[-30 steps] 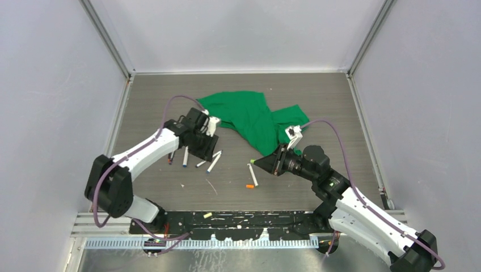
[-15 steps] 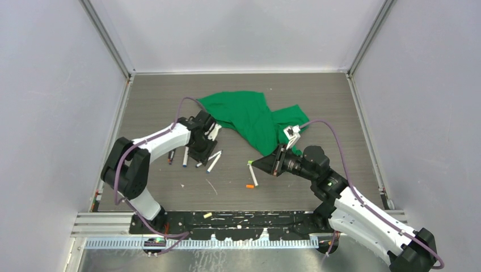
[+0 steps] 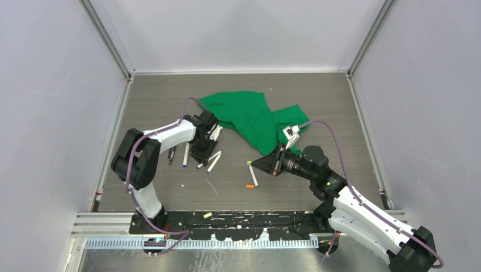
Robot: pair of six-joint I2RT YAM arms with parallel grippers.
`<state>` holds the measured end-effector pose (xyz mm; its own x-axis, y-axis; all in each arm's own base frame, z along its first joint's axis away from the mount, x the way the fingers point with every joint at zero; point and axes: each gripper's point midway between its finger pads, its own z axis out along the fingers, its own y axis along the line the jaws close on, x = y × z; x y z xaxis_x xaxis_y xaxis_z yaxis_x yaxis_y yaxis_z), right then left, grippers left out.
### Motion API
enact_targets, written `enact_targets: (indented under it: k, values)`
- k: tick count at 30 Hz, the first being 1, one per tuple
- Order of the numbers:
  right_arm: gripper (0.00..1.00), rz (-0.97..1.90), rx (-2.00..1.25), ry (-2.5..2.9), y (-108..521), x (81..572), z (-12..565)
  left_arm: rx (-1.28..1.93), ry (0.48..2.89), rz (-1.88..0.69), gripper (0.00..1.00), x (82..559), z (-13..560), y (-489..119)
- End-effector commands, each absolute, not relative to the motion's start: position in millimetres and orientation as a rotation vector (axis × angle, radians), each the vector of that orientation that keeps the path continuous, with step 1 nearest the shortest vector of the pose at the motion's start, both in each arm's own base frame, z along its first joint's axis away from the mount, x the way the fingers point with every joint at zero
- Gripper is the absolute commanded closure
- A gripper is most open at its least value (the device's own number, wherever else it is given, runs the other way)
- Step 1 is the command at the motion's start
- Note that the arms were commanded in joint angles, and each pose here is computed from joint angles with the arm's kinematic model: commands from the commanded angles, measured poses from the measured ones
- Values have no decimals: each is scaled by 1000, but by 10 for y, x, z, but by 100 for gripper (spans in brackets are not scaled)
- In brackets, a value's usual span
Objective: Insert the pens into the pen caps
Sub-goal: Pick up the pen from the center of the board.
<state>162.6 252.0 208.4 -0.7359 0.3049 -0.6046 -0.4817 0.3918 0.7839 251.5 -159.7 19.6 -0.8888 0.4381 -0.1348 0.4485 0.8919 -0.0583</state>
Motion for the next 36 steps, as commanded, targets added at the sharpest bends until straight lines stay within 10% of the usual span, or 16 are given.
enact_targets:
  k: [1,14,36]
  values:
    - [99,1458,-163,1872,2537,1624,2243,671,2934,-198,73,2543,277,-1672]
    - [99,1408,-199,1912,2484,1595,2215,679,2867,-170,96,2535,410,-1626]
    - [99,1569,-524,2215,2181,1464,2538,1316,1962,-345,99,1645,1559,-2458]
